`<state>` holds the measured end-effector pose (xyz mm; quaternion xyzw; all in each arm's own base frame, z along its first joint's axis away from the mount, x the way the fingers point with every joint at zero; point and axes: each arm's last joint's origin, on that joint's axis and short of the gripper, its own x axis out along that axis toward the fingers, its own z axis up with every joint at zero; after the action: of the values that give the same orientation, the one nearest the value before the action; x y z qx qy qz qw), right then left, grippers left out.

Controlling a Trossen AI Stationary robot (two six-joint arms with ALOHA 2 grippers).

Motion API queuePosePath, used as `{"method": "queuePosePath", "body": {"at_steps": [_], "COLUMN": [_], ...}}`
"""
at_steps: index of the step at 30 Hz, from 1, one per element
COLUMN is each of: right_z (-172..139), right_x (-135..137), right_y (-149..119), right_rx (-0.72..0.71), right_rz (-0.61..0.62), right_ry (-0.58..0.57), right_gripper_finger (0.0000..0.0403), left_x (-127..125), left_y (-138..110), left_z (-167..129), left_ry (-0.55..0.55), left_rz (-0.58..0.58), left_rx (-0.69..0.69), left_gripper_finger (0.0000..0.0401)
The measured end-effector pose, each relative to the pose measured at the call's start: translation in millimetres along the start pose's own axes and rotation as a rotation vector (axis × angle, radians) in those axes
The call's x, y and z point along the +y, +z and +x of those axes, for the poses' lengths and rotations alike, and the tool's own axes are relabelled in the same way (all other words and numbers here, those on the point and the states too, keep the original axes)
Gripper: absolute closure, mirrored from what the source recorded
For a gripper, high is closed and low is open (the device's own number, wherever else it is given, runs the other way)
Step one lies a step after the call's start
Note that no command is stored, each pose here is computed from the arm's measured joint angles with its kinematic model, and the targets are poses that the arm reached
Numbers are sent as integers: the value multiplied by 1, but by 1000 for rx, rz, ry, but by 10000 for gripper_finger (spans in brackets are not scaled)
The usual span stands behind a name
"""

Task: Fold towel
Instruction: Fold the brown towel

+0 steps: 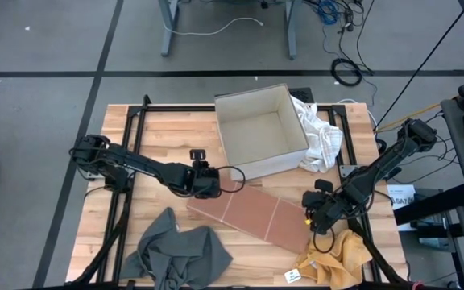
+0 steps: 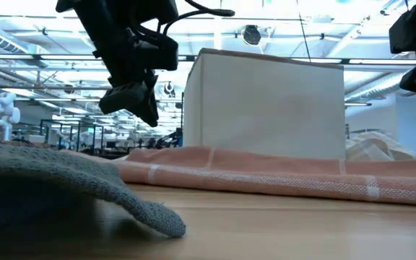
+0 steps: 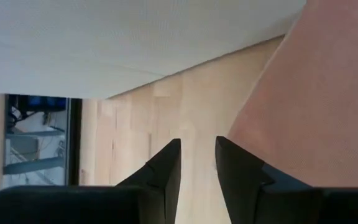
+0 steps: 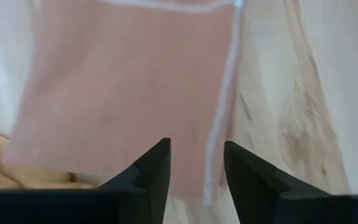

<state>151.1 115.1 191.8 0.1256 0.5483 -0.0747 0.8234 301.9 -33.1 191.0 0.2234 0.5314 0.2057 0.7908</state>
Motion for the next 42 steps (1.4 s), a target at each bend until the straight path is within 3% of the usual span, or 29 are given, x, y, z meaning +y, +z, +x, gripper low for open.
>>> {"method": "queuePosePath", "body": {"at_steps": [7, 16, 22, 28, 33, 42], "right_z": [-2, -4, -8, -14, -4, 30], "right_x": [15, 22, 31, 46, 61, 84], "right_y": [11, 16, 10, 6, 0, -17], "right_rx": [-117, -175, -191, -266, -269, -150], "right_rz": [-42, -70, -82, -96, -110, -71], "right_ry": [146, 216, 276, 362, 384, 400], "right_gripper_finger": [268, 268, 268, 268, 268, 268], "left_x": [-10, -38, -54, -57, -73, -112], "left_y": [5, 32, 46, 52, 59, 67], "left_z": [-3, -30, -53, -63, -49, -7], "left_ry": [-291, -504, -539, -542, -563, -573], "left_rz": [-42, -43, -7, -6, -13, 9], "left_rx": [-41, -361, -592, -698, -732, -756], "left_gripper_finger": [295, 295, 295, 295, 295, 295]}}
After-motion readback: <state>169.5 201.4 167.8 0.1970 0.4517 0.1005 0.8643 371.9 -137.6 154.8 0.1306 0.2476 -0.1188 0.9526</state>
